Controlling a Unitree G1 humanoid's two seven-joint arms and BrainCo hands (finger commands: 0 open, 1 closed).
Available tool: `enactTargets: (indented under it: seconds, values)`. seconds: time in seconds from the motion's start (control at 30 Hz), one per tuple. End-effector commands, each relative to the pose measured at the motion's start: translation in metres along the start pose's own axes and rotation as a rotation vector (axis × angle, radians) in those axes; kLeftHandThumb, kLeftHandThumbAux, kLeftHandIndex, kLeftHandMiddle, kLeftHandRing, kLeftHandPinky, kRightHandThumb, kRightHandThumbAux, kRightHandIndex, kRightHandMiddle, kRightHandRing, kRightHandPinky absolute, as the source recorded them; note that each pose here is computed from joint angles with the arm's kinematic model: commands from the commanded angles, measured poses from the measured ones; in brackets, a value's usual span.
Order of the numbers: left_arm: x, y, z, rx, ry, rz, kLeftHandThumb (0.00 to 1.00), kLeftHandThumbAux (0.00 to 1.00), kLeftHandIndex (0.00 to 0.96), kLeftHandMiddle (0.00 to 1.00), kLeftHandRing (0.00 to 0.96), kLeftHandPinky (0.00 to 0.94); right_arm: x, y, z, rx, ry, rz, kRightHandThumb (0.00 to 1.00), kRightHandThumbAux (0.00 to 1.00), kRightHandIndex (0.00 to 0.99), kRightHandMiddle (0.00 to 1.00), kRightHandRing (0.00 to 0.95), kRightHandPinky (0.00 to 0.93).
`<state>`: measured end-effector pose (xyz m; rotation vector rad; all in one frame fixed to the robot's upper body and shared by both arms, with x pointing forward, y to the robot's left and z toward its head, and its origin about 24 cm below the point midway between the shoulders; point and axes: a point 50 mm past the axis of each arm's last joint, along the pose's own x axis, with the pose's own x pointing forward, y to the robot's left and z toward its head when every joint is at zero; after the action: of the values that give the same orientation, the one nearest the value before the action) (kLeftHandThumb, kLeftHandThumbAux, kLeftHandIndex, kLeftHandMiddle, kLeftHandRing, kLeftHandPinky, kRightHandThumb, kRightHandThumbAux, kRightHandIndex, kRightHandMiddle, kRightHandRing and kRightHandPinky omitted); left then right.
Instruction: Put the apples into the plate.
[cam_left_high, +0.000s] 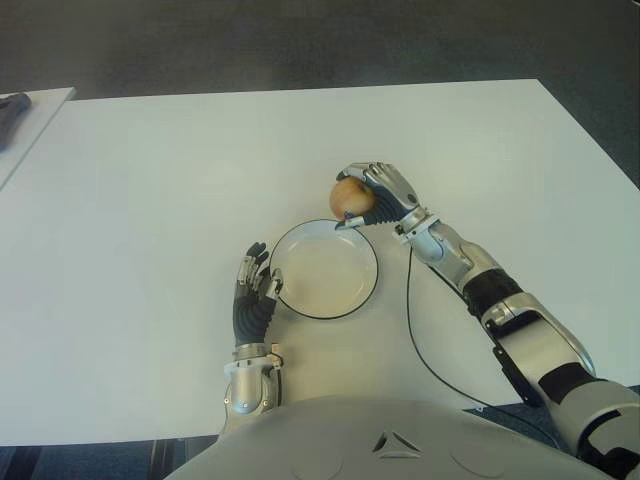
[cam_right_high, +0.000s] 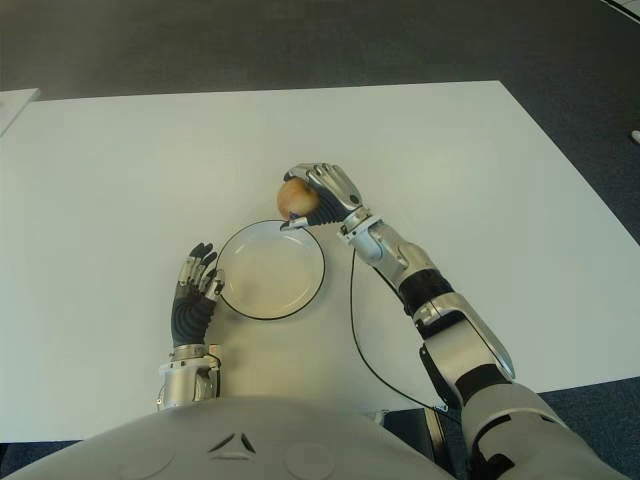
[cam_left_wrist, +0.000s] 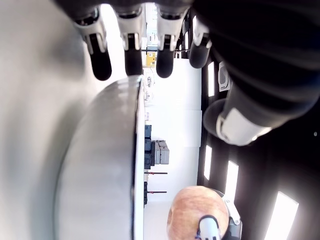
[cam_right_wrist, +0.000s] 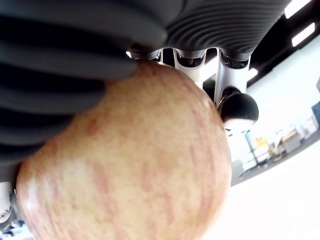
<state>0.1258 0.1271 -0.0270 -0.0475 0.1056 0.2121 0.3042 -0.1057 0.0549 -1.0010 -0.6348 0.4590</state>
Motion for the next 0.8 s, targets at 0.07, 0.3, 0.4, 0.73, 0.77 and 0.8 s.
enactTargets:
  seconds: [0.07,0.3,0.4,0.73,0.77,0.8]
  values:
    - [-0.017,-0.007,-0.045,-0.009,0.287,0.031,0.279,0.613,0.109,0.116,0.121,0.167,-0.004,-0.008,0.015,0.026,-0.080,-0.012,0.710,0.718,0.437,0.937,0.892,0.878]
    - [-0.017,-0.007,-0.045,-0.010,0.290,0.030,0.277,0.614,0.108,0.125,0.132,0.184,-0.018,-0.009,0.024,0.042,-0.125,0.019,0.710,0.718,0.438,0.915,0.886,0.868]
    - [-0.017,-0.006,-0.045,-0.010,0.290,0.031,0.280,0.619,0.106,0.125,0.133,0.182,-0.019,-0.010,0.026,0.044,-0.130,0.025,0.710,0.718,0.438,0.910,0.885,0.868]
    - [-0.015,-0.007,-0.044,-0.015,0.287,0.036,0.287,0.614,0.115,0.121,0.132,0.193,-0.031,-0.005,0.037,0.057,-0.166,0.076,0.711,0.718,0.438,0.896,0.878,0.859]
    - [-0.015,-0.007,-0.044,-0.015,0.287,0.036,0.288,0.613,0.116,0.122,0.133,0.197,-0.032,-0.004,0.038,0.058,-0.168,0.081,0.711,0.718,0.438,0.894,0.878,0.858]
    - [-0.015,-0.007,-0.044,-0.015,0.286,0.035,0.290,0.613,0.117,0.122,0.134,0.198,-0.033,-0.003,0.039,0.058,-0.173,0.088,0.711,0.718,0.438,0.893,0.877,0.857]
